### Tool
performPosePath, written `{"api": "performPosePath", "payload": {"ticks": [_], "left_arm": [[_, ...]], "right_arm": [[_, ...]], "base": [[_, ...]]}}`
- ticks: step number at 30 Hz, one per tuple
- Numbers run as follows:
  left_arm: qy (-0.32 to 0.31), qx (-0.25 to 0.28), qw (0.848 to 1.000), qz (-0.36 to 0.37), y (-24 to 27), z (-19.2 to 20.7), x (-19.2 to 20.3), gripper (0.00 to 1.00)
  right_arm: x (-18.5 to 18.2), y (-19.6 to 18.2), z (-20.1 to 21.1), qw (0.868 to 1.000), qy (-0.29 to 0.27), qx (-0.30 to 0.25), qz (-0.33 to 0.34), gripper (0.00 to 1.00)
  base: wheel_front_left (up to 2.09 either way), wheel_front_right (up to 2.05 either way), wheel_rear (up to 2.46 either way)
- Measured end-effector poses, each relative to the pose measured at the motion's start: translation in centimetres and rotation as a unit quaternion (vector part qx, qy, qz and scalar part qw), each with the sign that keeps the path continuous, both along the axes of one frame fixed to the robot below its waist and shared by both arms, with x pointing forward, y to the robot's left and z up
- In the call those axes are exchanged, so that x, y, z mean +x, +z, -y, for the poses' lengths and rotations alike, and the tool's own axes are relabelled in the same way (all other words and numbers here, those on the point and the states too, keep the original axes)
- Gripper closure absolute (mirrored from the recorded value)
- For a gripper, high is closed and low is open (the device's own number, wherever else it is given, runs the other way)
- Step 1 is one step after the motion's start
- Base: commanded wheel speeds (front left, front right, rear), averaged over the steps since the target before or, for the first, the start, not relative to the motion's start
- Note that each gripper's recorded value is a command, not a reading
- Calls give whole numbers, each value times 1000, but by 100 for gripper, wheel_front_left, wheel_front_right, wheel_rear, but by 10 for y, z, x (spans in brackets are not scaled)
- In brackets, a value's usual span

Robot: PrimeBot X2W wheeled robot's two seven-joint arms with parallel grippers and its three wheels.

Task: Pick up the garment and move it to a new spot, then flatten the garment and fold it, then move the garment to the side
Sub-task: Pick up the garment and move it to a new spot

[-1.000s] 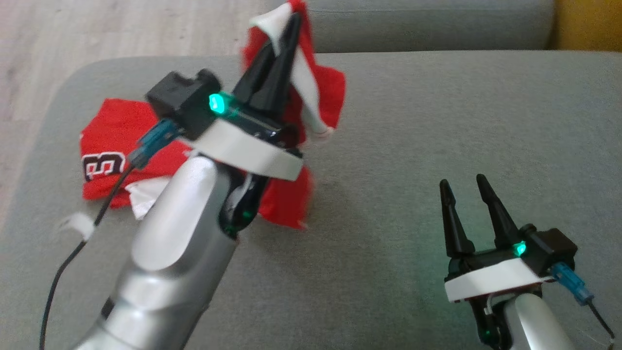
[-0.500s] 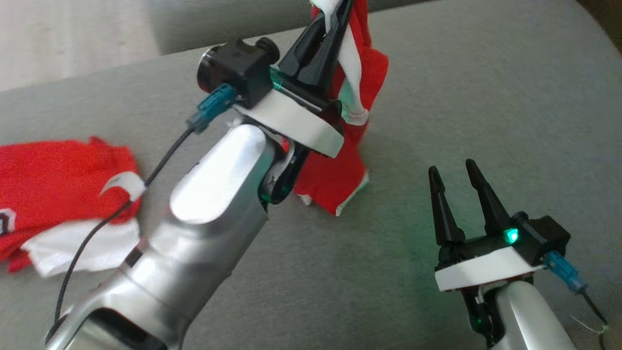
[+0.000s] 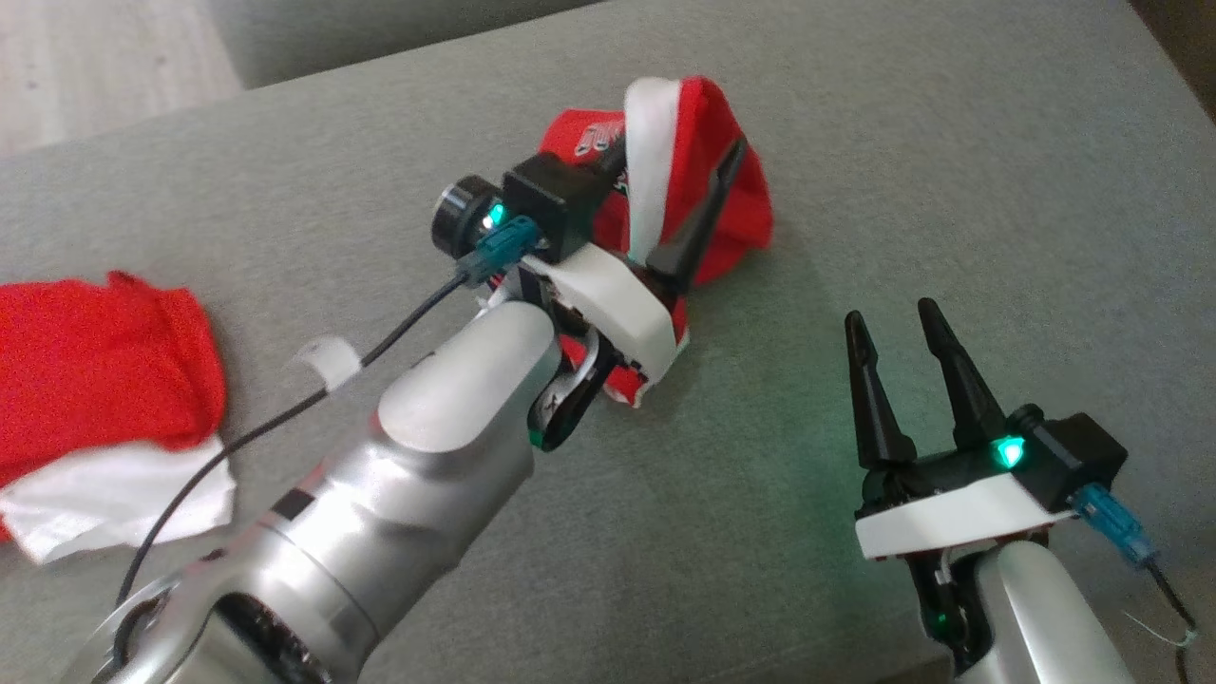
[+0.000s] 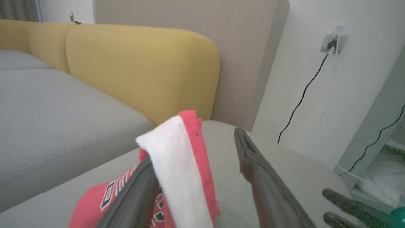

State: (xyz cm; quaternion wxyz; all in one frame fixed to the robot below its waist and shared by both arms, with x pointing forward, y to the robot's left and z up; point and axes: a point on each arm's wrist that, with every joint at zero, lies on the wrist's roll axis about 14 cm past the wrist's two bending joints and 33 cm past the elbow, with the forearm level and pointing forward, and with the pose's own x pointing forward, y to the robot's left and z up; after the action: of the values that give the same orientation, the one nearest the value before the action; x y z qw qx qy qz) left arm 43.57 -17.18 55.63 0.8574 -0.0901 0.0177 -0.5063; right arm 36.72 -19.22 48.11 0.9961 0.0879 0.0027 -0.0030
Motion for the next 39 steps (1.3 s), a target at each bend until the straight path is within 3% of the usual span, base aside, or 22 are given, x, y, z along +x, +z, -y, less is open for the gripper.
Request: {"api": "performPosePath", "payload": {"ticks": [9,21,26,30,39], "left_arm": [[-27,150,988,-17,-48,-22,-26,0],[5,230,973,6,-68,-63,-37,0],[57,206,977,17,-64,-85,-33,0],[144,159,976,32,-49,-123,-16,0],[324,96,941,17,-45,-233,-27,0]], "right_arm": [[10,13,-25,999,40,8,23,0],[19,22,-52,996,80,16,39,0],[20,28,-60,995,91,18,48,0],[17,25,-61,995,91,20,43,0],[21,26,-73,993,109,8,47,0]], "base": [[0,0,0],[0,0,0],[0,0,0],[0,0,0],[0,0,0]]}}
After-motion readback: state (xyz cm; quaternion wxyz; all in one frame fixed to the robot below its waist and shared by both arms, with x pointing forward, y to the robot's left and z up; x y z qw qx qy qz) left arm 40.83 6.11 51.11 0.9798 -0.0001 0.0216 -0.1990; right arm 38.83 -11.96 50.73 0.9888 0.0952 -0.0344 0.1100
